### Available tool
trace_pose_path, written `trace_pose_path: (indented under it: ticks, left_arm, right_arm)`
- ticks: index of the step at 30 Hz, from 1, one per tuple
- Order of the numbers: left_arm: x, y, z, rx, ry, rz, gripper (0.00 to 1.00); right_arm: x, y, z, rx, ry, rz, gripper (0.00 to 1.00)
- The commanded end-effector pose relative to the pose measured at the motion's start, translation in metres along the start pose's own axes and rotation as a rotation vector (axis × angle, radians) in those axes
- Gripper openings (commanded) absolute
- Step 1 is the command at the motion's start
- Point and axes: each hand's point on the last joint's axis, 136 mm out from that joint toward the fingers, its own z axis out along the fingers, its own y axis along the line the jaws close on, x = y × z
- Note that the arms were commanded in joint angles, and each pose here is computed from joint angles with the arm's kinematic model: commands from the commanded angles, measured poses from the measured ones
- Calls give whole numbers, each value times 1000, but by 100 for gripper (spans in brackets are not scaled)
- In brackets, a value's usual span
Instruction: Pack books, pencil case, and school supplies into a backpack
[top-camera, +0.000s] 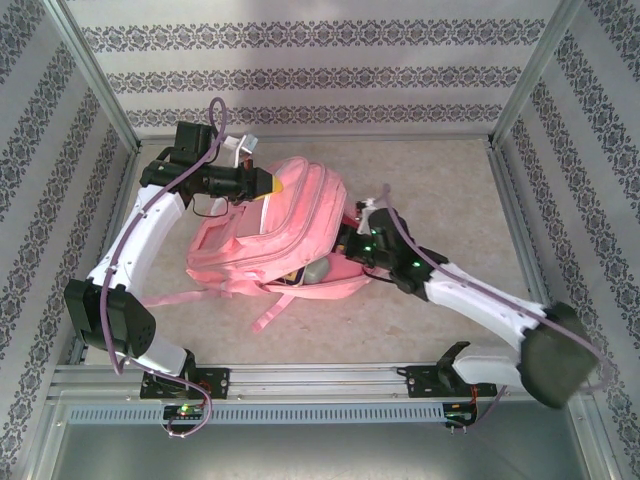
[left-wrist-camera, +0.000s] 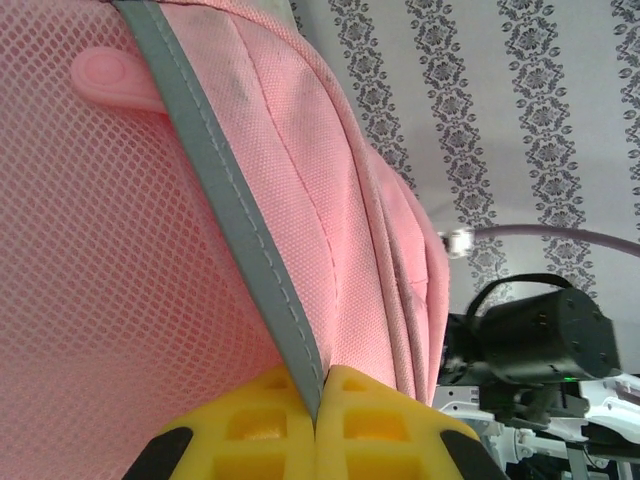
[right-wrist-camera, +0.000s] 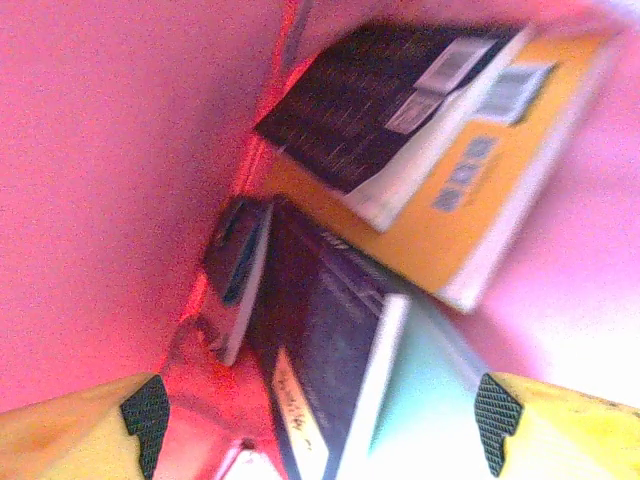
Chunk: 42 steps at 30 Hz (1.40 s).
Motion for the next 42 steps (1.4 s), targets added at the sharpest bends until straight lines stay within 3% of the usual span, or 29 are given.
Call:
trace_pose_path:
  ticks: [1, 6, 10, 17, 21, 25, 28, 33, 39, 42]
  left_arm:
    - [-2, -51, -12, 134, -36, 186, 0]
    - [5, -40, 13, 81, 9, 182, 0]
    - [17, -21, 57, 15, 97, 175, 0]
    - [49, 10, 125, -102, 240, 163, 12]
    - [58, 24, 140, -178, 276, 152, 14]
    - [46, 8, 116, -227, 179, 195, 46]
    - [43, -8, 80, -287, 79, 232, 52]
    - [69, 19, 15, -453, -109, 106, 45]
    - [138, 71, -26, -487, -279, -193, 43]
    - [165, 102, -62, -611, -398, -313, 18]
  right_arm:
    - [-14, -44, -42, 224, -139, -86, 80]
    - [-35, -97, -110, 452, -355, -50, 79]
    - [-46, -114, -135, 446, -461, 13, 77]
    - [-53, -113, -133, 466, -390, -23, 77]
    - [-51, -114, -117, 455, -314, -24, 78]
    - [-47, -109, -94, 422, -158, -56, 79]
    - [-50, -109, -78, 409, -74, -51, 78]
    - [-60, -115, -50, 400, -2, -1, 71]
    - [-72, -137, -15, 477, 43, 63, 67]
    - [-81, -148, 2, 518, 58, 72, 65]
